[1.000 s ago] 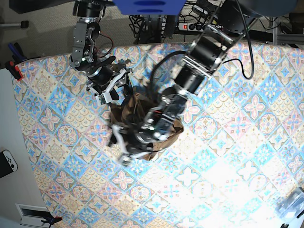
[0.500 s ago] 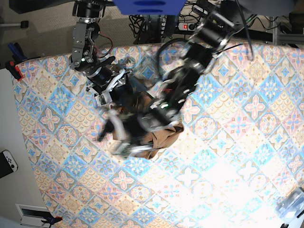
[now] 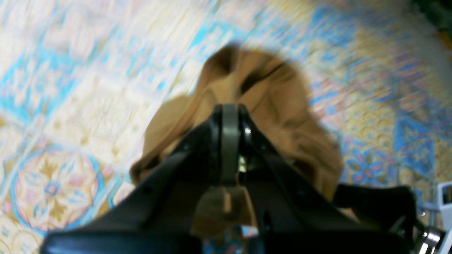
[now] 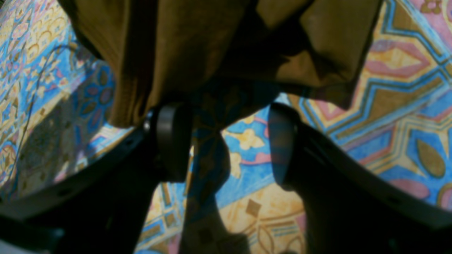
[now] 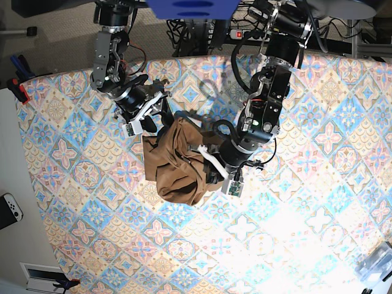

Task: Layout the t-shirt on the table in an organized manner, then fold the t-shirt properly
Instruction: 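Press and tuck the bundled shirt with both grippers into a compact pile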

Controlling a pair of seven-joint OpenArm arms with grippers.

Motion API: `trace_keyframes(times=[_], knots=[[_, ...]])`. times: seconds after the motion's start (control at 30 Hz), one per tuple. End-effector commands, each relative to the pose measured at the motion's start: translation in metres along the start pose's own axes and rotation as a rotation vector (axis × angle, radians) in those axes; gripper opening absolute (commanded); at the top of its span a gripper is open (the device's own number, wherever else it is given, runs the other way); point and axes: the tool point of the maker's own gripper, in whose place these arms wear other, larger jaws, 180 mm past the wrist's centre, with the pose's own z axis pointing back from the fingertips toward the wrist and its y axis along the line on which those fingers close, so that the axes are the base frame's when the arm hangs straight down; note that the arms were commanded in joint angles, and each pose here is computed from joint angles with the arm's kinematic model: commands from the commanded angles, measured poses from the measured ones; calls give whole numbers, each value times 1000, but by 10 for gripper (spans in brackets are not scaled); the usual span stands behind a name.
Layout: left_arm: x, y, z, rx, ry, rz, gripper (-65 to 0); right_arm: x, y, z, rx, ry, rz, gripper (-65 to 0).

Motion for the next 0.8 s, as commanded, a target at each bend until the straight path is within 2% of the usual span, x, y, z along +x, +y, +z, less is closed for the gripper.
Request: trace_keyframes(times=[0.0, 0.1, 0.27, 0.47, 0.53, 0.7, 0.77], knots=[[30, -2, 2, 5, -96, 30, -650, -22, 0, 1, -9, 101, 16, -316], [29, 5, -1, 40, -89, 87, -650, -22, 0, 1, -9, 101, 16, -316], [6, 6, -27, 48, 3, 120, -650, -22, -2, 1, -15, 100, 13, -316], [-4, 0, -36, 43, 33, 148, -650, -22, -3, 2, -16, 98, 12, -316], [-5, -5, -46, 34, 49, 158, -650, -22, -3, 2, -16, 98, 12, -316], [-26, -15, -81, 31, 165, 188, -650, -22, -3, 2, -16, 98, 12, -316], [-26, -23, -91, 21, 176, 196, -650, -22, -3, 2, -16, 98, 12, -316]])
